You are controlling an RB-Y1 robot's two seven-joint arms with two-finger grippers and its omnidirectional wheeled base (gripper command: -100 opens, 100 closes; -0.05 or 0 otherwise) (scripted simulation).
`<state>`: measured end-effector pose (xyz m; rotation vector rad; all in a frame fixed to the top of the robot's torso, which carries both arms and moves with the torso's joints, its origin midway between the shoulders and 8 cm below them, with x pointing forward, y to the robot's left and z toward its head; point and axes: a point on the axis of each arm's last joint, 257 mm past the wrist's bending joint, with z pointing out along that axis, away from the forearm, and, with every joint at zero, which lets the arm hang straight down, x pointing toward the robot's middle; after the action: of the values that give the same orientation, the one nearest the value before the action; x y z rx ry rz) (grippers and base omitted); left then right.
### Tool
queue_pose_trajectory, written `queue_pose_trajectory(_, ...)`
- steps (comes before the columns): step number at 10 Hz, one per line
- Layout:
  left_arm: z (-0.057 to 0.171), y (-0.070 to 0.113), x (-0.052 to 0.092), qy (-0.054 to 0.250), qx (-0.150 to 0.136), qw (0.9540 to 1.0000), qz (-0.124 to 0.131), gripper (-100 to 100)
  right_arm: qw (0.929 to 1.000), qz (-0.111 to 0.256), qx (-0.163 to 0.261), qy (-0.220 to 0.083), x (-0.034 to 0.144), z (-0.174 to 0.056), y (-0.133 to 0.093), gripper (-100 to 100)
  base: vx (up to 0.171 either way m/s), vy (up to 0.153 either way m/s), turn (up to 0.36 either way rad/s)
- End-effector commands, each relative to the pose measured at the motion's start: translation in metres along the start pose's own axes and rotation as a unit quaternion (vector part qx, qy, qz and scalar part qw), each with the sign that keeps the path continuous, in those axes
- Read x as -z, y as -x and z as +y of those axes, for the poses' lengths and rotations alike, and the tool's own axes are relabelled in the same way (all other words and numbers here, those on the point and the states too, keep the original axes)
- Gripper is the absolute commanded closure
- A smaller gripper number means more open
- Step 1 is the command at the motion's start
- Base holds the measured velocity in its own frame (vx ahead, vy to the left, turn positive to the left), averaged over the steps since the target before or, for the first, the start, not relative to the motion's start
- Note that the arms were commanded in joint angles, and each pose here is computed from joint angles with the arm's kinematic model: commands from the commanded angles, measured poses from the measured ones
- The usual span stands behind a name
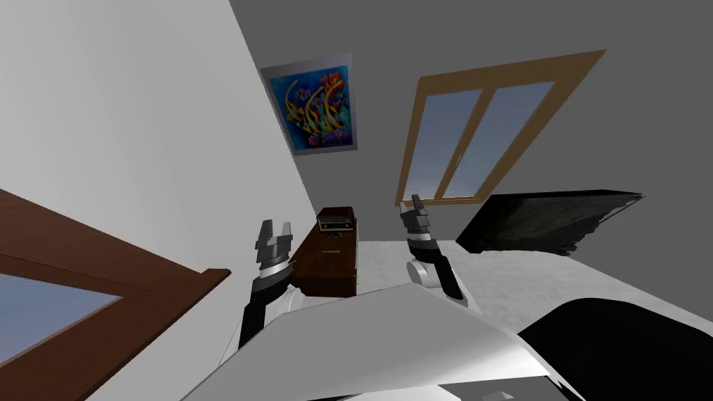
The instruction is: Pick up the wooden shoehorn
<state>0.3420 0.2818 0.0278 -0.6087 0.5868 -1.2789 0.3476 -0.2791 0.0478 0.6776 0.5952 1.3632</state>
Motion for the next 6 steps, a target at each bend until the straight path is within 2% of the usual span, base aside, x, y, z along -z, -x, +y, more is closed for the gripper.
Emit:
queue_pose_trajectory(1, 0.012, 0.005, 0.004, 0.017, 0.001, 0.9999, 0.002, -100, 1.0, 0.0, 0.0, 0.0, 0.0, 0.0, 0.0, 0, -0.018, 0.007, -0.255)
queue_pose_trajectory(4, 0.042, 0.018, 0.017, 0.061, 0.005, 0.9981, 0.001, -100, 1.0, 0.0, 0.0, 0.0, 0.0, 0.0, 0.0, 0, -0.044, 0.023, -0.328)
queue_pose_trajectory(6, 0.071, 0.033, 0.031, 0.104, 0.009, 0.9945, -0.004, -100, 1.0, 0.0, 0.0, 0.0, 0.0, 0.0, 0.0, 0, -0.052, 0.035, -0.355)
